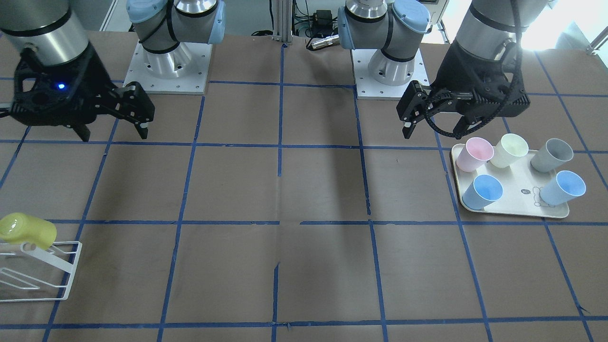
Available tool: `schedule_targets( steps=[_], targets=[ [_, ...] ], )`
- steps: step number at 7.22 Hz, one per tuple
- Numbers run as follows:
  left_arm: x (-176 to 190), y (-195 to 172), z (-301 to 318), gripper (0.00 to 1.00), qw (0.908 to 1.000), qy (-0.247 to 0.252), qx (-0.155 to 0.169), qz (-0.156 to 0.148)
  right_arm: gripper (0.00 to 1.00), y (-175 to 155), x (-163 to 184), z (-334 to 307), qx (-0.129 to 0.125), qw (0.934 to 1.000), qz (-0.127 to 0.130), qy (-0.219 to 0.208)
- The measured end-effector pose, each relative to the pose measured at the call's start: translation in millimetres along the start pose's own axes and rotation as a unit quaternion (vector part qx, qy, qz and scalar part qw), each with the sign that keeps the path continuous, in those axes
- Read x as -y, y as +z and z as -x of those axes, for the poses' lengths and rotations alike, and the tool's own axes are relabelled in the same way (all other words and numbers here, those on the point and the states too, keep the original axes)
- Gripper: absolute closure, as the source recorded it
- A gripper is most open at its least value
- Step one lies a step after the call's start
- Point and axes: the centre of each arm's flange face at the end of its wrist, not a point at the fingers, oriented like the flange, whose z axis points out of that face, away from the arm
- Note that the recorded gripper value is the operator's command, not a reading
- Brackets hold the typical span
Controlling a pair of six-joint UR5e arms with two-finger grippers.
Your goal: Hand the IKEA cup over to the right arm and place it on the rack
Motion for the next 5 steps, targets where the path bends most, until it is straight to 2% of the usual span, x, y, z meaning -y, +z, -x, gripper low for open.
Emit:
schedule_targets(
  steps=[1,5],
  targets=[
    [-0.9,0.0,-0.1,0.00,1.0000,0.000,0.000,0.000,0.00,2.7,-1.8,17.1,-0.009,0.9999,0.004,-0.001],
    [-1.0,-0.6,-0.5,0.00,1.0000,0.000,-0.002,-0.001,0.00,5.6,-1.7,30.0,-0.013,0.9999,0.007,-0.004]
  ],
)
